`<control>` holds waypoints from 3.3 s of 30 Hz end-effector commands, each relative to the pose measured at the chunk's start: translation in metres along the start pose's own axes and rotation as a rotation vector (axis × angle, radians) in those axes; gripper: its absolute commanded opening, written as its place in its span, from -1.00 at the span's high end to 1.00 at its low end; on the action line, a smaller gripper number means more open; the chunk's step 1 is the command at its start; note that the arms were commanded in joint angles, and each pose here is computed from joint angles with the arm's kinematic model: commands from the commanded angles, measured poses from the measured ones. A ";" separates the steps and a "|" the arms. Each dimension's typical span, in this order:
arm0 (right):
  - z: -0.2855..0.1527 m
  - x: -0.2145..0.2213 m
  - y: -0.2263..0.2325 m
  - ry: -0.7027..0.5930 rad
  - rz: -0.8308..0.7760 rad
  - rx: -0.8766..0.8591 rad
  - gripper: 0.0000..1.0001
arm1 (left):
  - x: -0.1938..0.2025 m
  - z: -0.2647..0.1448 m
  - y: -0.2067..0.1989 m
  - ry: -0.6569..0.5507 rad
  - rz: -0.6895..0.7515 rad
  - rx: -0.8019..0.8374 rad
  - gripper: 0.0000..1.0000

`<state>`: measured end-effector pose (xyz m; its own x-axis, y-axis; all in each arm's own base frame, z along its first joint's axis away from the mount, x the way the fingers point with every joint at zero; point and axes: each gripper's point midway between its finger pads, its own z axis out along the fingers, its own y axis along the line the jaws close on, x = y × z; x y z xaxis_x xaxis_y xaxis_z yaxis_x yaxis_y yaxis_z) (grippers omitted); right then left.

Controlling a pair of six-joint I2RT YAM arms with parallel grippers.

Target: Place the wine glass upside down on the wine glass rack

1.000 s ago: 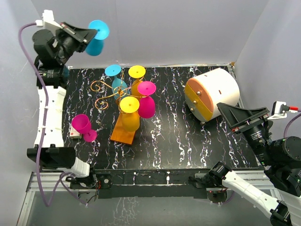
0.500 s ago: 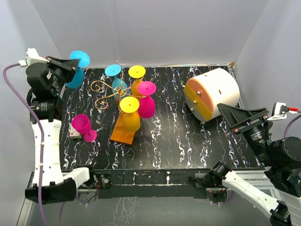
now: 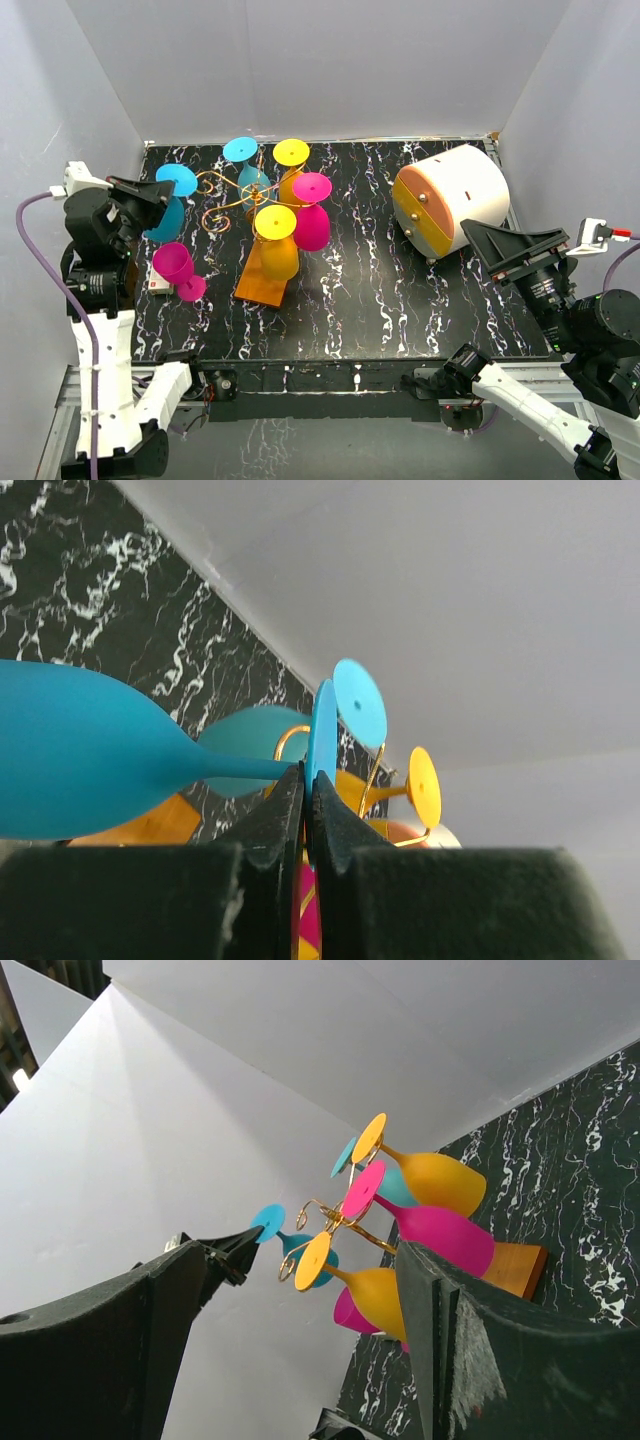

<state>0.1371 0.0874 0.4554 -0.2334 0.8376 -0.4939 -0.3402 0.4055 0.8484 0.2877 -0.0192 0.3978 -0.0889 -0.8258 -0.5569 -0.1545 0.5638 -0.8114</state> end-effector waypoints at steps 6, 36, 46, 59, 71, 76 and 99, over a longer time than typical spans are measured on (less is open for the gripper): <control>0.007 0.004 -0.002 0.012 -0.005 0.019 -0.50 | 0.013 -0.043 -0.006 0.018 0.010 0.039 1.00; 0.021 0.020 -0.019 0.025 -0.004 0.064 -0.49 | 0.069 -0.012 -0.038 0.299 -0.119 0.277 1.00; 0.017 0.016 -0.024 0.011 -0.005 0.077 -0.48 | 0.058 0.013 -0.039 0.246 -0.096 0.260 1.00; 0.019 0.020 -0.024 0.020 0.011 0.074 -0.48 | 0.041 0.027 -0.037 0.172 -0.026 0.206 1.00; 0.013 0.021 -0.025 0.023 0.033 0.064 -0.48 | 0.032 0.033 -0.033 0.132 -0.002 0.172 1.00; 0.010 0.019 -0.026 0.016 0.041 0.062 -0.48 | 0.028 0.027 -0.033 0.113 0.019 0.165 1.00; 0.016 0.030 -0.026 0.052 0.042 0.057 -0.48 | 0.048 -0.002 -0.015 0.181 0.070 0.149 1.00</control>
<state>0.1531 0.1025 0.4112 -0.2932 0.8315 -0.4718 -0.2423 0.4128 0.8780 0.2968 -0.0663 0.3757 -0.2802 -0.7800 -0.5595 -0.0342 0.5906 -0.8062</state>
